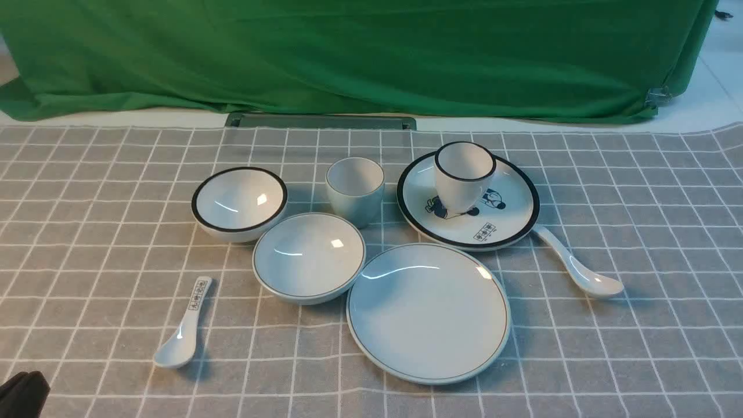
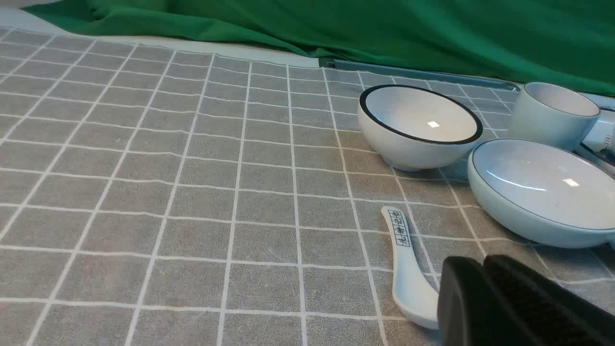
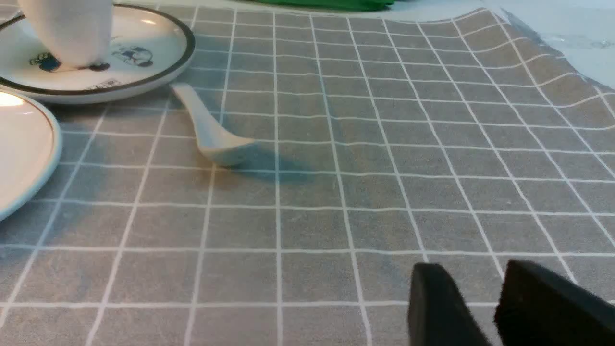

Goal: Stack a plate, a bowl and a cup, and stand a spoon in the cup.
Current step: Use the left arm to grab a blue rice bowl

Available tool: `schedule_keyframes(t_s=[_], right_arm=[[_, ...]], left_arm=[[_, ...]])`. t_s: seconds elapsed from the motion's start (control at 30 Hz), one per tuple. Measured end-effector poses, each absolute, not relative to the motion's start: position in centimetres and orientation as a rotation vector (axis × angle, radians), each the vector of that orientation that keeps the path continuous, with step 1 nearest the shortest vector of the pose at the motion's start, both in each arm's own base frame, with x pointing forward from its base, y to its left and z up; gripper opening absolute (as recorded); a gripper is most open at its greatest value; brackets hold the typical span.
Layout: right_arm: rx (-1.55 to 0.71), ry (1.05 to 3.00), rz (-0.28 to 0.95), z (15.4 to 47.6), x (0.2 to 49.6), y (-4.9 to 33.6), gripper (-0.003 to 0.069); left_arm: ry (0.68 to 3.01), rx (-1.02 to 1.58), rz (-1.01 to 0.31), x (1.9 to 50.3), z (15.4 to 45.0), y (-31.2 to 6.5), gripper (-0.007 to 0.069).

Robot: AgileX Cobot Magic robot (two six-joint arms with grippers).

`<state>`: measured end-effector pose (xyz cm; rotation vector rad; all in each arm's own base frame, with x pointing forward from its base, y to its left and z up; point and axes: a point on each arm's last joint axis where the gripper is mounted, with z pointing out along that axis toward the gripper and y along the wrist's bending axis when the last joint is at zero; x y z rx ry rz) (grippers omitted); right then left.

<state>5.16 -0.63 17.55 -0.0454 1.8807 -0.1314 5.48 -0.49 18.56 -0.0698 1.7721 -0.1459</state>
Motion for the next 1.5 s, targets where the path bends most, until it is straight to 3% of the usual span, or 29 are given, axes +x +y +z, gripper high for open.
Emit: schedule_keyframes(t_s=[0.73,0.87,1.0,1.1,1.2,1.33,1.37,1.4,1.5], right_arm=[[-0.045,1.881,-0.131,17.6,5.2,-0.6,0.0242],[-0.045,1.881,-0.131,17.6,5.2,-0.6,0.0242],[-0.045,1.881,-0.131,17.6,5.2,-0.6,0.0242],[-0.045,1.881,-0.131,17.6,5.2,-0.6,0.0242],[-0.045,1.881,-0.131,17.6,5.2,-0.6,0.0242],[-0.045,1.881,-0.131,17.6,5.2,-0.6,0.0242],[-0.045,1.881,-0.131,17.6,5.2,-0.6,0.0242],[-0.046,1.875,-0.131,17.6,5.2,-0.6,0.0242],[-0.048,1.855,-0.129,17.8,5.2,-0.6,0.0242]], left_arm=[[1.740,-0.094,-0.166,5.5,18.8,-0.5,0.0018],[1.499,-0.369,-0.436,5.7,20.8,-0.2,0.0018],[1.300,-0.484,-0.522,5.5,22.2,0.5,0.0018],[1.279,-0.497,-0.554,5.4,22.7,0.4,0.0018],[1.400,-0.349,-0.523,5.0,25.7,-0.4,0.0018],[1.592,-0.092,-0.375,5.8,29.8,-1.2,0.0018],[1.643,-0.152,-0.244,6.2,30.4,-1.5,0.0018],[1.785,0.092,-0.327,7.4,31.7,-2.2,0.0018],[2.106,0.314,-0.330,10.5,31.3,-4.1,0.0018]])
